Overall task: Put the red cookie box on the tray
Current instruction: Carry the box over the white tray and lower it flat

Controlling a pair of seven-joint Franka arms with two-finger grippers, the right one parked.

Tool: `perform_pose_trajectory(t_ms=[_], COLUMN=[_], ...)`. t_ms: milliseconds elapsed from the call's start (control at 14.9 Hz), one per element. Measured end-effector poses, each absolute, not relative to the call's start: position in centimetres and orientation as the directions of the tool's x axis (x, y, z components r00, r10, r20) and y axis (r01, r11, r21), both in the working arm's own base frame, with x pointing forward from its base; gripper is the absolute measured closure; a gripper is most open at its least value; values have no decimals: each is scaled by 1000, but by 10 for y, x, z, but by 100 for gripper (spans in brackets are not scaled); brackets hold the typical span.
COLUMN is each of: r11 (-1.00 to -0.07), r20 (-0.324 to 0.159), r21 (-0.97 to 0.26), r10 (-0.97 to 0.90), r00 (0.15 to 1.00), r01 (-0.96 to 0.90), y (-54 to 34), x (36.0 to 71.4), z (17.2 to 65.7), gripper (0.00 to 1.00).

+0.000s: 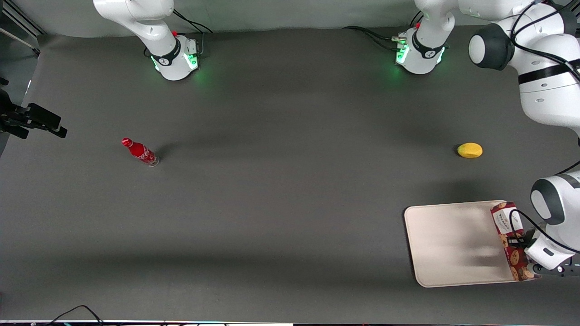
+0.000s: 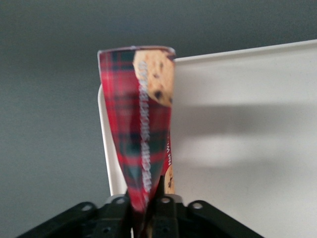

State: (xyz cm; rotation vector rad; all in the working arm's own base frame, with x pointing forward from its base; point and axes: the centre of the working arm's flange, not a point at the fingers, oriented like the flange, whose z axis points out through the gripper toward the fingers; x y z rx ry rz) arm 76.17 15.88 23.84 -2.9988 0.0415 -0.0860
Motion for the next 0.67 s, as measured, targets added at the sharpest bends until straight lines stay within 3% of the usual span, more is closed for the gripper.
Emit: perform_pose_trajectory(t_ms=[135,337,538,673], r11=[-990,-990,-993,-995], r20=[55,3,-39,-55], r21=[-143,-141,-122,-102], r10=[-27,-6,13,21], r00=[998,1000,999,998], r01=[-19,-5,8,15], y=[162,170,167,157], x=[763,758,745,721], z=[245,273,363,453], gripper=[60,32,1,0])
